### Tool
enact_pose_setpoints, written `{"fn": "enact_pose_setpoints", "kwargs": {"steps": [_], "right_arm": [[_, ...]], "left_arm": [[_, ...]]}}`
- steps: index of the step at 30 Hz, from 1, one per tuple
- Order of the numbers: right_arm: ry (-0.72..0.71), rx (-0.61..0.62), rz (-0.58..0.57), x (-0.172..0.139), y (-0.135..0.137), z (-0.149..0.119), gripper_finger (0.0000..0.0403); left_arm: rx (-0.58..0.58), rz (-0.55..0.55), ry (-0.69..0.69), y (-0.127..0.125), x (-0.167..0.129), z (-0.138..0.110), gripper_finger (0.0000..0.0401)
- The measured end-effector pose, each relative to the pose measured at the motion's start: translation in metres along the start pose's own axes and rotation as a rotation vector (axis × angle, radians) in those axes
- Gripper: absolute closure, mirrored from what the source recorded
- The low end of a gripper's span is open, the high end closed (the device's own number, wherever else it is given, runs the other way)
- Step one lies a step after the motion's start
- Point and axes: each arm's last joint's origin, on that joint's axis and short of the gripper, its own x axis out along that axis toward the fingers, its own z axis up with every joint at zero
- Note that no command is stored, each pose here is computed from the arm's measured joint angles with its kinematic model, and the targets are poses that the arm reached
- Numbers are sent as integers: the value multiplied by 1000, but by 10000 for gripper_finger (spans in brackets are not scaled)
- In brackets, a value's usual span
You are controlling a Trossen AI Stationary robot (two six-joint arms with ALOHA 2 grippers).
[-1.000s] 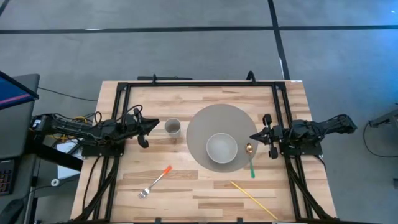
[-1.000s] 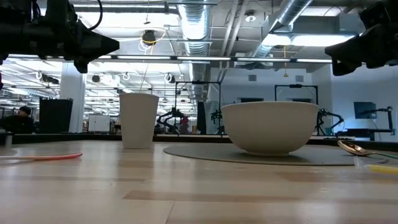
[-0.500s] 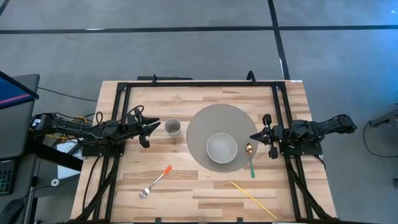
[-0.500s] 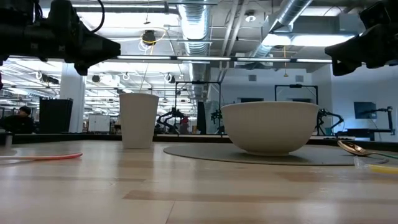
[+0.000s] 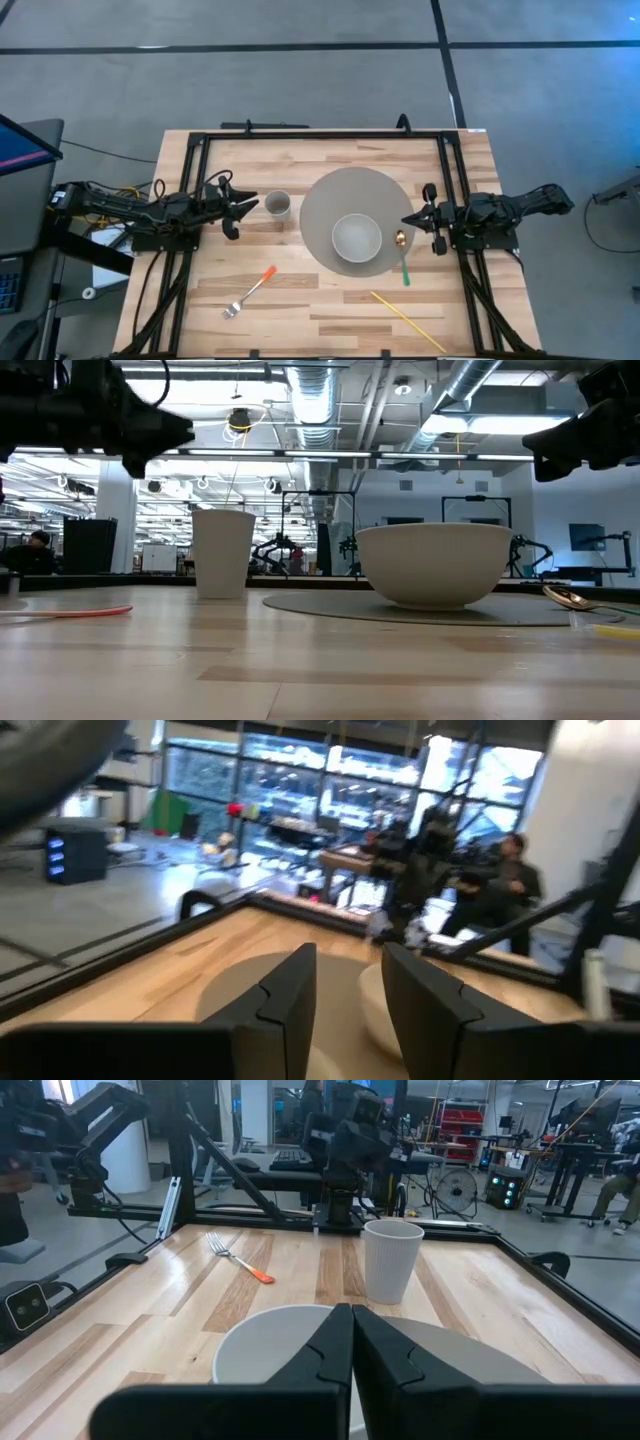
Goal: Pick & Place Utensil
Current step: Adjust the gray bowl
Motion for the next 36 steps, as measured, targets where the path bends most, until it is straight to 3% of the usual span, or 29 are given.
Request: {"fn": "enact_pose_setpoints", "kwargs": {"steps": [8,17,22,25,31,34,36], "right_arm": [[1,0,0,0,0,0,403],[0,0,0,0,0,0,403],[-4,1,-1,0,0,0,403],[-15,26,-1,0,0,1,403],[-62,350,15,0,0,5,403],[-97,325,-7,0,-1,8,403],[-133,232,-42,0,-3,12,403]], "left_arm": [[49,-116,21,-22,18,23,283],[134,-257,168,-64,65,26,283],[247,-326,197,-84,87,24,283],[258,-326,192,-85,89,25,283],[258,-319,197,-80,80,36,283],[257,-315,196,-77,74,43,283],[258,-293,192,-74,70,48,283]]}}
